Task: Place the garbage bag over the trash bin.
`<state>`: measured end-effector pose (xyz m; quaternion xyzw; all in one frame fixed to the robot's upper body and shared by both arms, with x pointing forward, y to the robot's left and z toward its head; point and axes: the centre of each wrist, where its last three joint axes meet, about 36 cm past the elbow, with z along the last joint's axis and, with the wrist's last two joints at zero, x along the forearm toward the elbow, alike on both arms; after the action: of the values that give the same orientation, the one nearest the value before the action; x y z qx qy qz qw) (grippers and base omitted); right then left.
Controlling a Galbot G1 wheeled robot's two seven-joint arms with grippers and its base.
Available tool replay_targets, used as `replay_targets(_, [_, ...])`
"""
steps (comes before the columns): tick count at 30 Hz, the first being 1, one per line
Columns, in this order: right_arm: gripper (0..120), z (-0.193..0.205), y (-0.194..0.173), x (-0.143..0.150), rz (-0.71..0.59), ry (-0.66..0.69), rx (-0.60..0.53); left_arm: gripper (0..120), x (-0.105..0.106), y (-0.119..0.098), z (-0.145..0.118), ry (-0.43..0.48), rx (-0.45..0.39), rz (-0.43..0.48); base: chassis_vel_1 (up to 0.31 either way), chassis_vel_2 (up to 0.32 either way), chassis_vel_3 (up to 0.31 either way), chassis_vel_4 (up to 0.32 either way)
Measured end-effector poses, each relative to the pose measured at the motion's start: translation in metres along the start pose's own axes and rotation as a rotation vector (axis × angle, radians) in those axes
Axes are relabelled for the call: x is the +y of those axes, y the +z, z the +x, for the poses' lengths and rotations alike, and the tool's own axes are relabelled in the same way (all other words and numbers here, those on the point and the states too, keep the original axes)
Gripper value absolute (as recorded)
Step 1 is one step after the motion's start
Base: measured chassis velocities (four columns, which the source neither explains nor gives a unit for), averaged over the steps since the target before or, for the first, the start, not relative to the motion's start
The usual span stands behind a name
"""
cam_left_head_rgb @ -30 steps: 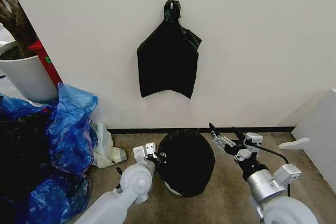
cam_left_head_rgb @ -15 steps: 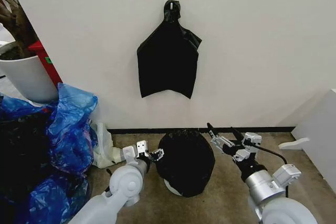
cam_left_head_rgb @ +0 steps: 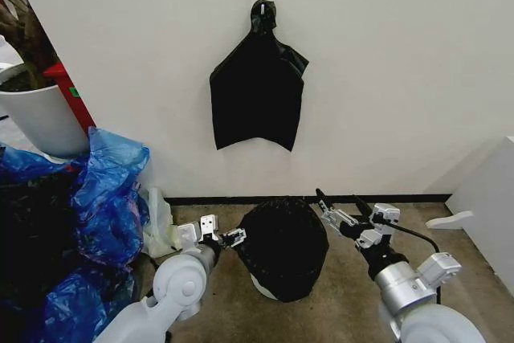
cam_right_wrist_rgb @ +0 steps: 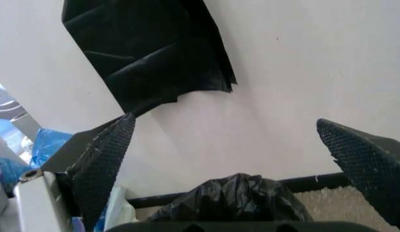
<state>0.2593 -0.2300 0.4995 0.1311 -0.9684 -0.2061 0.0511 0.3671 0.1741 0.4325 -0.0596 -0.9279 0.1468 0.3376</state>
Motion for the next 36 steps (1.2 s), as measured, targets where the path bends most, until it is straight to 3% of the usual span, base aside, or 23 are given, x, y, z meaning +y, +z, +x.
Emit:
replay_targets(3, [100,0.001,0.002,0.0,-0.005,0.002,0.006,100,0.004,0.001,-0.004,0.001,-0.02,-0.05,0.0,0.0,0.0,0.0])
replay_targets(9, [100,0.002,0.004,0.0,-0.008,-0.002,0.019,100,0.013,0.006,-0.013,0.094,-0.031,-0.178,0.0,0.0,0.0,0.0])
replay_targets(16, [100,0.001,0.004,-0.001,0.002,-0.01,0.023,100,0.017,0.005,-0.014,0.113,-0.019,-0.253,0.0,0.0,0.0,0.0])
replay_targets(24, [100,0.001,0.004,-0.001,0.008,-0.019,0.033,100,0.035,0.006,-0.018,0.268,-0.072,-0.385,0.0,0.0,0.0,0.0])
replay_targets(36, [100,0.001,0.011,-0.003,0.021,-0.047,0.058,100,0.031,0.007,-0.01,0.38,-0.145,-0.307,0.0,0.0,0.0,0.0])
